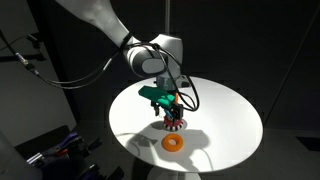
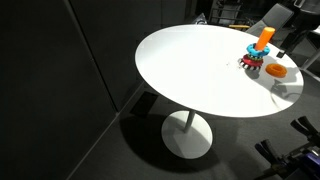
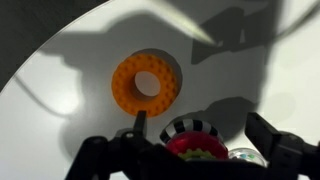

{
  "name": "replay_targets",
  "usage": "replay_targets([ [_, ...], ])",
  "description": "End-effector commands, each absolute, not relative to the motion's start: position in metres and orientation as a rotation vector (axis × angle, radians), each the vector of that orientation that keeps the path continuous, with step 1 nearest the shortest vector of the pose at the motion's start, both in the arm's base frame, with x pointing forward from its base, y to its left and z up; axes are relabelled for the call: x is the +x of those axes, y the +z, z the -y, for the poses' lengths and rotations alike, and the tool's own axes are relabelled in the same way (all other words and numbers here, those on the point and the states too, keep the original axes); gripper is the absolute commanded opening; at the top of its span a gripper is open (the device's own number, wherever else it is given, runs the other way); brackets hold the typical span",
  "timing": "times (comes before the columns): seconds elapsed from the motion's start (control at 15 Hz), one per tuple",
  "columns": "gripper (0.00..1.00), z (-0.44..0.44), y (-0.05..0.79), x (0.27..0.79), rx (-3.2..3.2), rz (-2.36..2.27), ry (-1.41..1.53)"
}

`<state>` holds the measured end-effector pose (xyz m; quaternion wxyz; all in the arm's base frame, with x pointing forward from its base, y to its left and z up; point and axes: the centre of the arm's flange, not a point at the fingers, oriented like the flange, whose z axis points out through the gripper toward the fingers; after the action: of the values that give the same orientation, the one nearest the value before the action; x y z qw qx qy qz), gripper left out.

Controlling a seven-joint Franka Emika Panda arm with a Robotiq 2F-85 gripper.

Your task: Pick up orange ring and stack it on the rings stacking stand

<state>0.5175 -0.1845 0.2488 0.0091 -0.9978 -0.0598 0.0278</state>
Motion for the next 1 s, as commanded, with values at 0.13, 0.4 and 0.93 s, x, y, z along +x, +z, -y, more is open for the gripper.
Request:
replay_targets([
  [0.13,1.0,0.192,0.231,0.546,-3.102,0.188,0.162],
  [0.4,1.0,0.188,0.219,0.546,-3.118,0.155,0.188],
  [0.93,1.0,0.184,0.189,0.54,-3.139,0.188,0.169],
])
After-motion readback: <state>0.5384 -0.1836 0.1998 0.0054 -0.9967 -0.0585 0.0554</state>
